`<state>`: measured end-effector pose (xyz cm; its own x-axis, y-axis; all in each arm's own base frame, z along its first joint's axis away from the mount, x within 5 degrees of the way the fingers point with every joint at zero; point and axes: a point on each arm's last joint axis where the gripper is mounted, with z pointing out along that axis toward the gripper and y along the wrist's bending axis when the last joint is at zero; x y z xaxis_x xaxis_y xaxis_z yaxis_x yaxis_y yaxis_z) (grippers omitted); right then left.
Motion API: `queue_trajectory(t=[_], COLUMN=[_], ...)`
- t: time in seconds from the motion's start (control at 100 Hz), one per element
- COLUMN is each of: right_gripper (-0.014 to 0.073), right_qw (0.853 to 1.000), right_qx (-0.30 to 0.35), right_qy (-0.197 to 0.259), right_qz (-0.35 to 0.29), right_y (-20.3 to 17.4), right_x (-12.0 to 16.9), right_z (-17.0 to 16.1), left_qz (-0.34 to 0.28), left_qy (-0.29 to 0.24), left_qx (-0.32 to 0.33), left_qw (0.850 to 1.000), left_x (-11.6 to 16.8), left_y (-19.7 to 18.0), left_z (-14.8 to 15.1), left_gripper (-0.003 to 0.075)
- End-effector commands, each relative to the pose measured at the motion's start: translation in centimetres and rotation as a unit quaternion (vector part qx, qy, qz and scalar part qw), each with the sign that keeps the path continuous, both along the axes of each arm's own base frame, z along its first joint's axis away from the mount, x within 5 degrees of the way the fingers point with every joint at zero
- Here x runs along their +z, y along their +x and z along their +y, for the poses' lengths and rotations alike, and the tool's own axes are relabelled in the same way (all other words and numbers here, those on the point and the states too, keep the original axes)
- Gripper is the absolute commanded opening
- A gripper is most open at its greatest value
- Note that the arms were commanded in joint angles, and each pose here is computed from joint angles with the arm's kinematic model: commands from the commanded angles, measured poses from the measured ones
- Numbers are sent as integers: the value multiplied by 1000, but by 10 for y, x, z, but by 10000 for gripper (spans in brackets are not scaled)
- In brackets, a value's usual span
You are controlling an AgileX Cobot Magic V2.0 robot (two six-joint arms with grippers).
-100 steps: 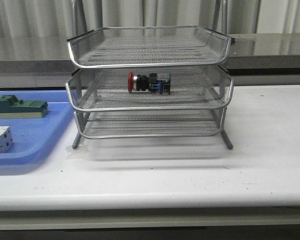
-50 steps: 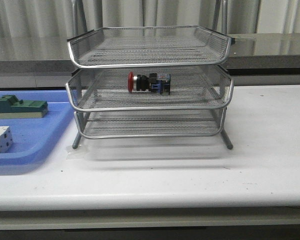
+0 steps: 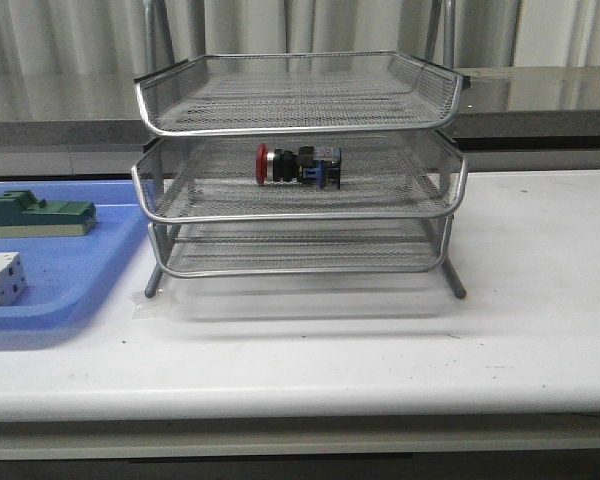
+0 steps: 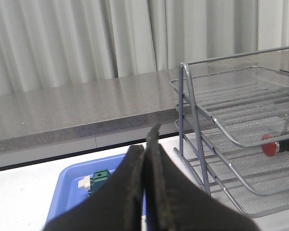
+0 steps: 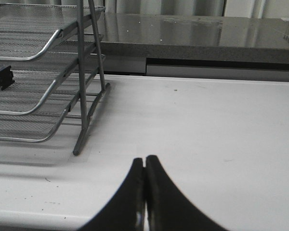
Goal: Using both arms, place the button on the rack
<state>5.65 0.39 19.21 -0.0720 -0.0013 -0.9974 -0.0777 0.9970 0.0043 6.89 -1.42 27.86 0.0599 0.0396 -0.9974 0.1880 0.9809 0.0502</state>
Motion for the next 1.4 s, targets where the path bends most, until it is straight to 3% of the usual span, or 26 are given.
queue_trajectory(t=[0.0, 0.27, 0.44, 0.55, 0.9, 1.39], right_gripper=[-58, -58, -58, -58, -58, -58], right_qw=[999, 999, 999, 999, 999, 999], right_qx=[4, 4, 4, 4, 4, 4], right_qy=[-4, -4, -4, -4, -4, -4], right_qz=[-48, -48, -48, -48, -48, -48], right_y=[-1, -1, -1, -1, -1, -1], right_x=[8, 8, 8, 8, 8, 8], right_z=[1, 1, 1, 1, 1, 1], left_qz=[-41, -41, -44, -39, -7, -56], left_qy=[-20, -20, 21, 15, 18, -7], left_qx=[18, 18, 22, 22, 34, 68], left_qw=[999, 999, 999, 999, 999, 996], left_x=[15, 15, 13, 8, -19, -59], left_y=[0, 0, 0, 1, 5, -15], left_z=[4, 4, 3, 3, 5, 11], left_gripper=[-20, -20, -20, -20, -20, -20])
